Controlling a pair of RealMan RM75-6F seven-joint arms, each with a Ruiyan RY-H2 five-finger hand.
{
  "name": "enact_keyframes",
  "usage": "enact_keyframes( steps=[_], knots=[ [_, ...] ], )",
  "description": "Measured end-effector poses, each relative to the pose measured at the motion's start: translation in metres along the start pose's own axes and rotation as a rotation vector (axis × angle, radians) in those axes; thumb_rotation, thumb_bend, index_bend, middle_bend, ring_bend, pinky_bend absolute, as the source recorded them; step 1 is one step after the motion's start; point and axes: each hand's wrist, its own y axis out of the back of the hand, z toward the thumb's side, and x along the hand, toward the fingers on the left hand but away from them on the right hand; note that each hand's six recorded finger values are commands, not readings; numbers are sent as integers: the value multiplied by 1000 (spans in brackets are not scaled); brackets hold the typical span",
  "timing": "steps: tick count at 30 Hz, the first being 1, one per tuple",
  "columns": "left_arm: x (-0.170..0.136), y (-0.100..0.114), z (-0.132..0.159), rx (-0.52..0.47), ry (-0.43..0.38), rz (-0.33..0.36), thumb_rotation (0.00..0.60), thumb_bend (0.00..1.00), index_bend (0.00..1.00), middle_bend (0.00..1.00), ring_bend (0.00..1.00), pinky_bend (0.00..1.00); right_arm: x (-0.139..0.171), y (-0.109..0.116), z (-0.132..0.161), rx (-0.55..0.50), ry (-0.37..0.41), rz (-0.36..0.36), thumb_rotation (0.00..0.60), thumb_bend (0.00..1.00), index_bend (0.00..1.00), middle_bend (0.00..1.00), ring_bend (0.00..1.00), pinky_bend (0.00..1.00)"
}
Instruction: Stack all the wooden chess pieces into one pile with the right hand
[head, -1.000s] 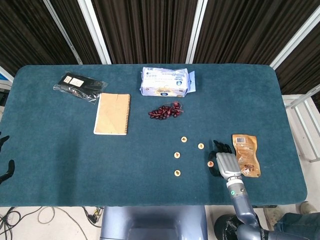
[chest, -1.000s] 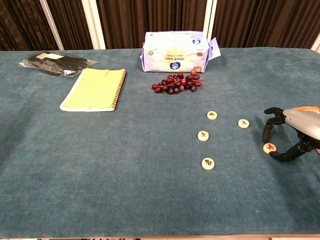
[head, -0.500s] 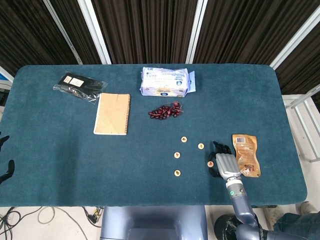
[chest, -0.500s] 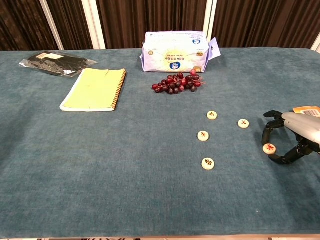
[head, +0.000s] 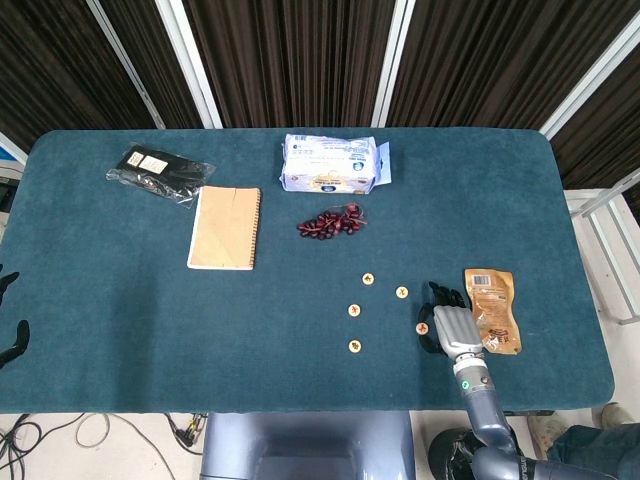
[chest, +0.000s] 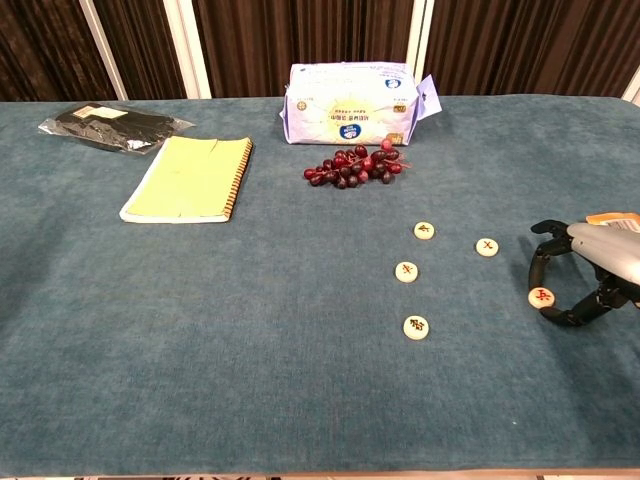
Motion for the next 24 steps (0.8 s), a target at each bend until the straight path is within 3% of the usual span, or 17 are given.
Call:
enact_keyframes(
  steps=[14, 24],
  knots=[
    [0, 0, 0, 0, 2, -4, 600, 488, 126, 0, 0, 0, -1, 3, 3, 4, 8, -2, 600, 410, 521, 0, 0, 0],
    [-1, 0, 1, -6, 1, -4, 600, 488, 127, 0, 0, 0, -10, 35, 25, 58, 70, -28, 600, 410, 524, 0, 0, 0]
  ],
)
